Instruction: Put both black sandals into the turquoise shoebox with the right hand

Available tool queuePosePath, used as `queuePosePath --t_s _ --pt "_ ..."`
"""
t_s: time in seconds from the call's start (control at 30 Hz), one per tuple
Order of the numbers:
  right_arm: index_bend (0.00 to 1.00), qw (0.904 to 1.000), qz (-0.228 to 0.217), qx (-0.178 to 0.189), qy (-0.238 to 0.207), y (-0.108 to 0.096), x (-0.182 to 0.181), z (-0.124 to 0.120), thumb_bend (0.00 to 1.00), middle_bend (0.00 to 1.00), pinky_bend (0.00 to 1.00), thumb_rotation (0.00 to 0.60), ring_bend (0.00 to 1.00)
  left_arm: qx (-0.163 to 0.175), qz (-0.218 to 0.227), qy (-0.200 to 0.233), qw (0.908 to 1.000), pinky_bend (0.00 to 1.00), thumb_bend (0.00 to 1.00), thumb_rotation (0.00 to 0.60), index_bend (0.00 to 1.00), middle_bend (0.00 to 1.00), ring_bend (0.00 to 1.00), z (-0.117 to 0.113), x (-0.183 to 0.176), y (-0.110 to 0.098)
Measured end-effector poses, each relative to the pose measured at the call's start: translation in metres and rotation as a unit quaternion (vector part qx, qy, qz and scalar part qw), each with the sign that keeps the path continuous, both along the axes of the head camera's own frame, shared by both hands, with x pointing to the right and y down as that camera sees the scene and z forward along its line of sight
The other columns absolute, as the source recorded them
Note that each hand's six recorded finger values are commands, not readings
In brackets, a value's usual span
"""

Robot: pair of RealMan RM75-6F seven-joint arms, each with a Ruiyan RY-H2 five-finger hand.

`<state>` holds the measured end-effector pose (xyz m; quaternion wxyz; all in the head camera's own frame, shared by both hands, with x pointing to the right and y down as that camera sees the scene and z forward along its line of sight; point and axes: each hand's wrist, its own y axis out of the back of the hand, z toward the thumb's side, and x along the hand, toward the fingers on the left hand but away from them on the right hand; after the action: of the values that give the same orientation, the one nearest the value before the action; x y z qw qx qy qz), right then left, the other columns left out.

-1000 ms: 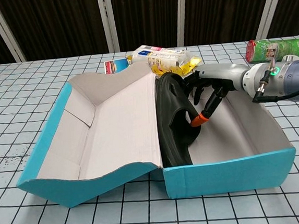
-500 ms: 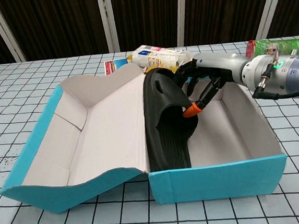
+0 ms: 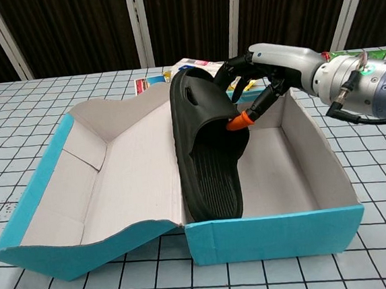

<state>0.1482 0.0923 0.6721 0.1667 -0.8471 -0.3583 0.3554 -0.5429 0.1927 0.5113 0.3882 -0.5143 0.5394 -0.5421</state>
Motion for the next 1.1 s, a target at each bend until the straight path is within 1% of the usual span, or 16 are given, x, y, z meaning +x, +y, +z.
queuePosePath --t_s 0.13,0.23,0.4,0.63,0.73,0.77,0.93,1.0,1.1 --pt "0.77 1.0 0.001 0.002 -0.004 -0.0004 0.0002 -0.0012 0.56 0.66 0.0 0.6 0.35 0.0 -0.001 0.0 1.0 0.13 0.37 0.6 0.15 0.06 0.03 0.0 -0.0006 0.0" --pt "0.77 1.0 0.0 0.001 -0.006 -0.0006 0.0002 -0.0022 0.56 0.66 0.0 0.6 0.38 0.0 -0.001 0.0 1.0 0.13 0.37 0.6 0.15 0.06 0.03 -0.0002 -0.001 -0.0001" --pt "0.77 1.0 -0.003 0.0 -0.005 -0.0006 -0.0002 -0.0034 0.56 0.66 0.0 0.6 0.46 0.0 -0.002 0.001 1.0 0.13 0.37 0.6 0.15 0.06 0.03 -0.0004 -0.0013 -0.0001" --pt "0.77 1.0 -0.008 -0.003 0.0 -0.0001 -0.0011 -0.0038 0.56 0.66 0.0 0.6 0.56 0.001 -0.003 0.001 1.0 0.13 0.37 0.6 0.15 0.06 0.03 -0.0008 -0.0017 0.0001" --pt "0.77 0.9999 -0.01 -0.004 0.003 0.0001 -0.0015 -0.0036 0.56 0.66 0.08 0.6 0.62 0.001 -0.004 0.001 1.0 0.13 0.37 0.6 0.15 0.06 0.03 -0.0008 -0.0021 0.0" --pt "0.77 0.9999 -0.011 -0.003 0.004 0.0001 -0.0016 -0.0037 0.56 0.66 0.12 0.6 0.64 0.001 -0.003 0.001 1.0 0.13 0.37 0.6 0.15 0.06 0.03 -0.0008 -0.0021 0.0" --pt "0.77 0.9999 -0.013 -0.004 0.004 0.0006 -0.0033 -0.0046 0.56 0.66 0.3 0.6 0.65 0.001 -0.003 0.002 1.0 0.13 0.37 0.6 0.15 0.06 0.03 -0.001 -0.002 0.0001" --pt "0.77 0.9999 -0.014 -0.004 0.003 0.0007 -0.0039 -0.0048 0.56 0.66 0.39 0.6 0.66 0.001 -0.004 0.002 1.0 0.13 0.37 0.6 0.15 0.06 0.03 -0.0009 -0.0021 0.0001" --pt "0.77 0.9999 -0.014 -0.001 0.006 0.0001 -0.0033 -0.005 0.56 0.66 0.46 0.6 0.69 0.0 -0.005 0.002 1.0 0.13 0.37 0.6 0.15 0.06 0.03 -0.0008 -0.0024 0.0003"
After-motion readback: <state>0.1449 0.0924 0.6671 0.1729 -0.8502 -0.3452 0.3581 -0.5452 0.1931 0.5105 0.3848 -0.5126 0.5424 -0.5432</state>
